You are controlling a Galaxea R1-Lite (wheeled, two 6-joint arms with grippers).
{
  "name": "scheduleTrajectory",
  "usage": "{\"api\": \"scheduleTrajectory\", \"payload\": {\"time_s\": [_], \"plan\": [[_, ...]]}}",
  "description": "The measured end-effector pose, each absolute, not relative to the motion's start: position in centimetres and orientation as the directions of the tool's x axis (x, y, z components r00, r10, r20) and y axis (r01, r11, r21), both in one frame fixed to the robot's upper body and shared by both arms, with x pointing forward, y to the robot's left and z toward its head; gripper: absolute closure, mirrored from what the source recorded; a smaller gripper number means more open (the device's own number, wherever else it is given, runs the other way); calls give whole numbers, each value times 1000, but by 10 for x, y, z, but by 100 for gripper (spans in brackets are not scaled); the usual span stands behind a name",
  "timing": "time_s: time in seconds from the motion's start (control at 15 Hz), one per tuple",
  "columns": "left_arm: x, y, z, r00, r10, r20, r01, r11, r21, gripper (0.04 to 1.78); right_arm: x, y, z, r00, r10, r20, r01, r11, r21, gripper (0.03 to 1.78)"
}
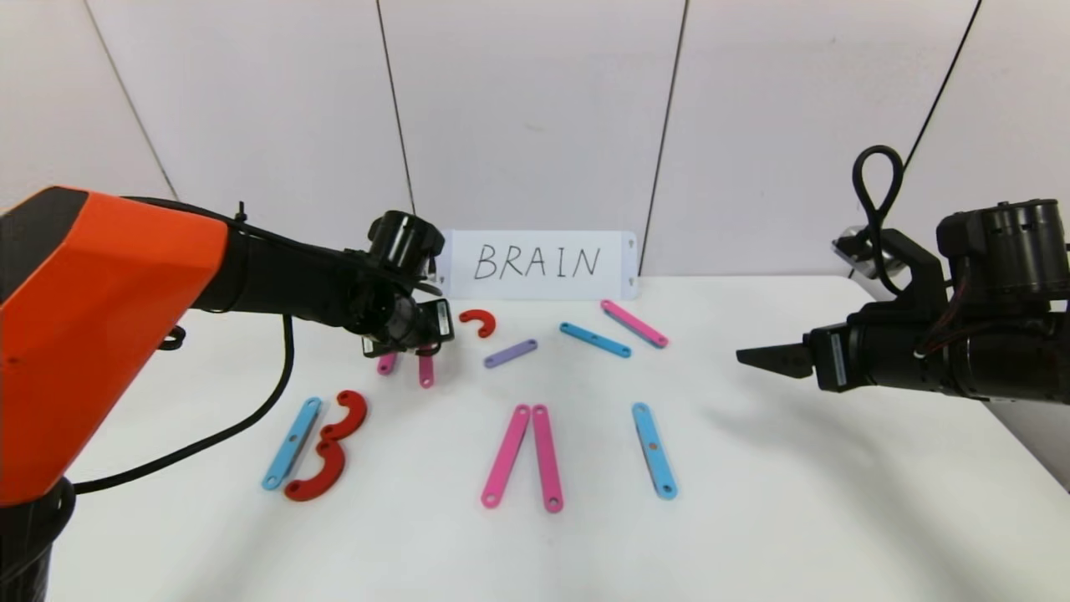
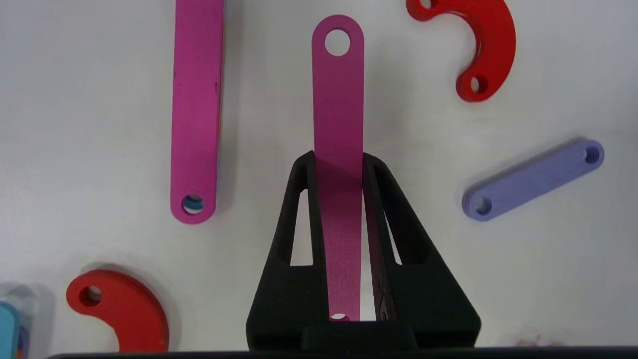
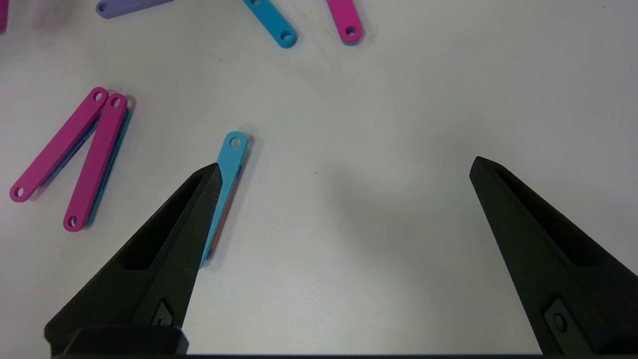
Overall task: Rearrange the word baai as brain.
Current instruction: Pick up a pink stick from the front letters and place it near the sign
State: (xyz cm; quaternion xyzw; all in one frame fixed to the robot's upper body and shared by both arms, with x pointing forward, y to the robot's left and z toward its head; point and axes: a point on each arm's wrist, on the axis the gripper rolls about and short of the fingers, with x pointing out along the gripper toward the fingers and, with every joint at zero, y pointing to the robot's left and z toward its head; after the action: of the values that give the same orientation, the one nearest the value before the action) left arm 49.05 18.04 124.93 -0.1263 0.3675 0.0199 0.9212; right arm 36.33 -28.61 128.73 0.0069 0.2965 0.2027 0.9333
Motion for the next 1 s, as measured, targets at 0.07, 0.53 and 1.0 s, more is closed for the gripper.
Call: {"api": "scheduleTrajectory", "payload": {"time_s": [0.07, 0.53, 1.0], "plan": [[495, 179, 1248, 734, -51, -677, -145, 963, -230, 154, 363, -286, 1287, 741, 382, -551, -374, 918, 133, 7], [512, 175, 1240, 747, -35, -664, -201, 940, -275, 154, 363, -286, 1287, 740, 383, -553, -375, 917, 134, 7], [518, 174, 1238, 731, 6, -682, -271, 920, -283, 154, 363, -286, 1286, 740, 383, -553, -375, 917, 134, 7]]}}
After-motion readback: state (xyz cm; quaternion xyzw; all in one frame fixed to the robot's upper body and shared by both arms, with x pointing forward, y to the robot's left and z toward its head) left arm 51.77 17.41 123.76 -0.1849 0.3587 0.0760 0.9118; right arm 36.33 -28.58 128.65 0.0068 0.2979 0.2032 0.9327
